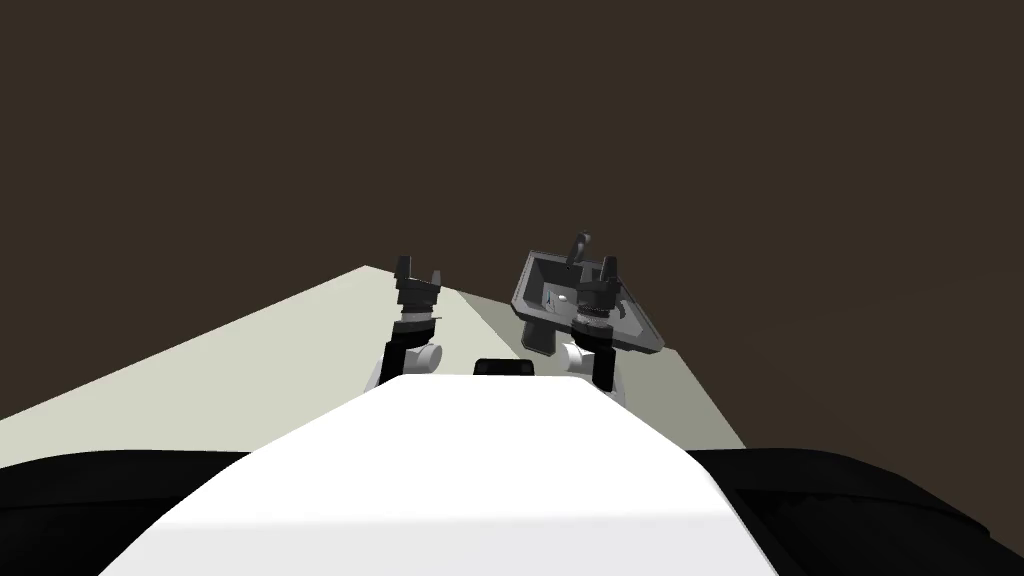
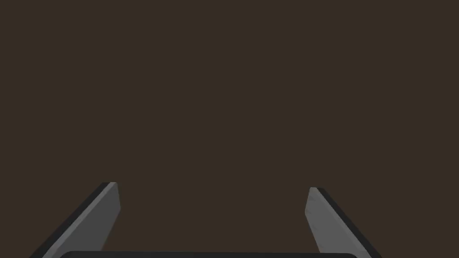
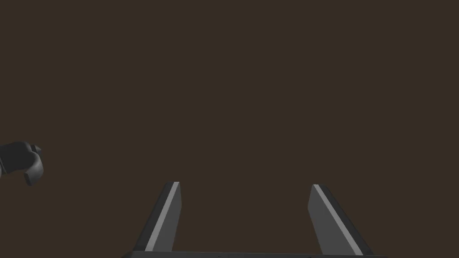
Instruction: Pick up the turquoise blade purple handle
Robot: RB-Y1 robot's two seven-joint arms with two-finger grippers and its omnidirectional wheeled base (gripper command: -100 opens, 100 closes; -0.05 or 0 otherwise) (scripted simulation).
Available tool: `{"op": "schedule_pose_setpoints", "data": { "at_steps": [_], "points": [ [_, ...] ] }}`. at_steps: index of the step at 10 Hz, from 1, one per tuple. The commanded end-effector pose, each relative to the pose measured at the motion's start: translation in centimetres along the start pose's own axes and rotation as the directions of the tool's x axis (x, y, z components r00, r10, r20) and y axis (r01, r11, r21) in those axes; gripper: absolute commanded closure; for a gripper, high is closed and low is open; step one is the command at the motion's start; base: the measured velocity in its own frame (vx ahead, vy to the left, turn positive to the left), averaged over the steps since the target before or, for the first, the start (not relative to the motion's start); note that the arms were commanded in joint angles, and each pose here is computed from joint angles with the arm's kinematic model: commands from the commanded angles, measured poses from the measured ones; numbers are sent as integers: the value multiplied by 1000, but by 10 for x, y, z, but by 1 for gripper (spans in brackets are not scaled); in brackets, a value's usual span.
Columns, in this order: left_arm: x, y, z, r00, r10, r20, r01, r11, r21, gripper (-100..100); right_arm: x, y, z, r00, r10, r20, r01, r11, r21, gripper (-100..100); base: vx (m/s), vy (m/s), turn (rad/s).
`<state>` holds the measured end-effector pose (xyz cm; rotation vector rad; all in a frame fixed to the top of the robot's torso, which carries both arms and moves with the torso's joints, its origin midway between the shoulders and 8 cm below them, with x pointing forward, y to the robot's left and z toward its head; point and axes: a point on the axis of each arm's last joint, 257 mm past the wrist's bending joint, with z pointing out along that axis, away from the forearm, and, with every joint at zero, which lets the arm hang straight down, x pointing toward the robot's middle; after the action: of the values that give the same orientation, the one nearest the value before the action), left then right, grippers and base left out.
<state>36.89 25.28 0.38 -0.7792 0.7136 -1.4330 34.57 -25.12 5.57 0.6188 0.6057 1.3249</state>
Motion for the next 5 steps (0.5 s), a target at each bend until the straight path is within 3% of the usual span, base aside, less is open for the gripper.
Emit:
{"op": "schedule_pose_setpoints", "data": {
  "at_steps": [1,3,5],
  "points": [
    [0,0,0,1000,0,0,0,1000,0,0,1,-7,-1,1000,-3,-24,4,1000,23,-100,27,19,-7],
    [0,0,0,1000,0,0,0,1000,0,0,1,-23,-3,998,-3,-56,7,997,77,-100,95,44,-19],
    [0,0,0,1000,0,0,0,1000,0,0,-4,-45,-7,997,6,-78,6,988,152,-100,151,80,-31]
  ]
}}
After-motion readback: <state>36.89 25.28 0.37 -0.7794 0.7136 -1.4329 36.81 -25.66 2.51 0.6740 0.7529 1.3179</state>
